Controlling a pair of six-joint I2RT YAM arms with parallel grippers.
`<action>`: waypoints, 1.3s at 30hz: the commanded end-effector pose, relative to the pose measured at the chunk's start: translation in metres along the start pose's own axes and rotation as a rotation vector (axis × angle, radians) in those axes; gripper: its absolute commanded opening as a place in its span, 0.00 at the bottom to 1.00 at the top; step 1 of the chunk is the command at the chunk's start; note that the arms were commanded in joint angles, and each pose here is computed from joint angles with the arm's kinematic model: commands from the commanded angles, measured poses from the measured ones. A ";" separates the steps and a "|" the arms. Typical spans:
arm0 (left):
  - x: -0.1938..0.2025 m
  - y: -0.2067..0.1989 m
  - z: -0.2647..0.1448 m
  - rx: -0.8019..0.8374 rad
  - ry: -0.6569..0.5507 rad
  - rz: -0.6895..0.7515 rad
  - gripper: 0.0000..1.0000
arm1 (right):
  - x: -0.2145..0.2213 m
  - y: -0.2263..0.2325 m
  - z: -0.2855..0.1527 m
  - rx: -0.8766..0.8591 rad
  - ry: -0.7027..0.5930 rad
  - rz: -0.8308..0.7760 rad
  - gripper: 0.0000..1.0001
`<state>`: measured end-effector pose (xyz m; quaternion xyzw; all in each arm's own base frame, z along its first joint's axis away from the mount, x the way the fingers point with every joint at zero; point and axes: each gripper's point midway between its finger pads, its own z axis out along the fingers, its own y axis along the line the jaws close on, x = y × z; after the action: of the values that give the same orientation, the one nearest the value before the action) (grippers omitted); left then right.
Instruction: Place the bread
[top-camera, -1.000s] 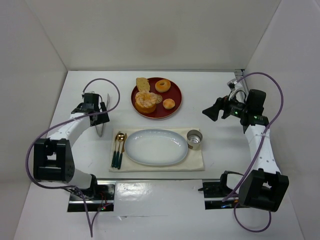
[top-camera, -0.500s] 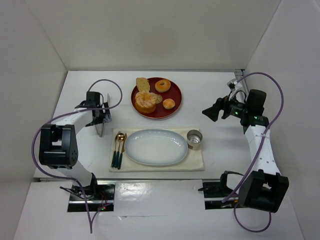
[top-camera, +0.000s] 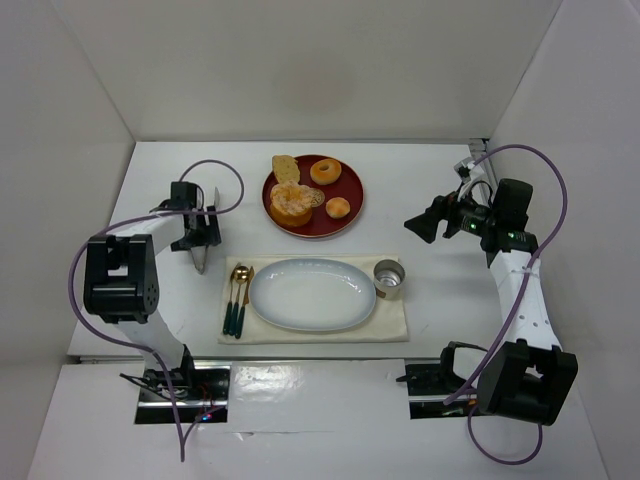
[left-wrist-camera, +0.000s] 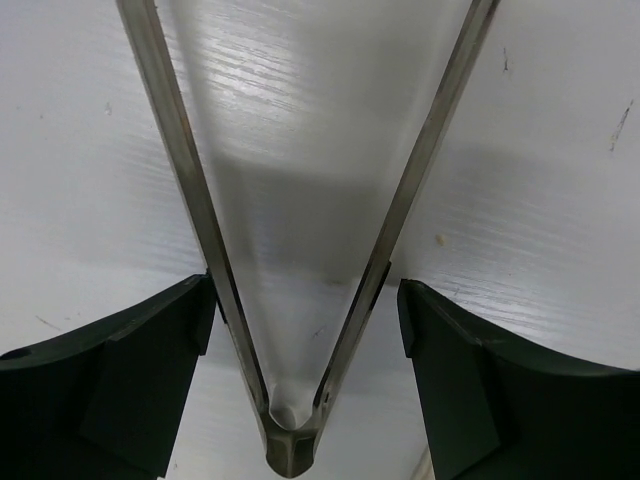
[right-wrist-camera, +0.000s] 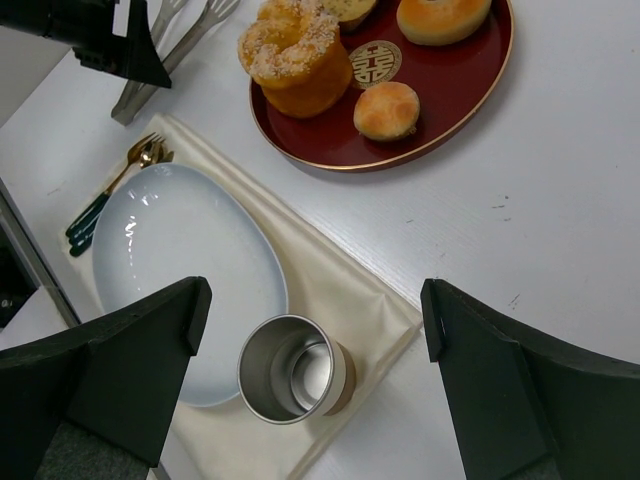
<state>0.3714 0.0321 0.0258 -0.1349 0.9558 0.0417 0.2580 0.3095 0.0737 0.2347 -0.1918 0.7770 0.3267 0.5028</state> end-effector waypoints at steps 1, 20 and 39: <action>-0.012 -0.007 0.005 0.039 -0.019 0.027 0.90 | -0.019 0.009 -0.007 -0.012 -0.042 -0.076 1.00; -0.015 -0.013 -0.001 0.085 -0.009 0.003 0.33 | -0.019 0.010 -0.007 -0.021 -0.043 -0.076 1.00; -0.064 -0.080 -0.132 0.326 -0.241 0.019 0.54 | -0.019 0.016 -0.008 -0.040 -0.045 -0.077 1.00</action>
<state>0.3876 -0.0322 0.1507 -0.0874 0.9192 -0.0700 0.3774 0.3050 0.0773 0.2407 -0.2010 0.7688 0.3336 0.5072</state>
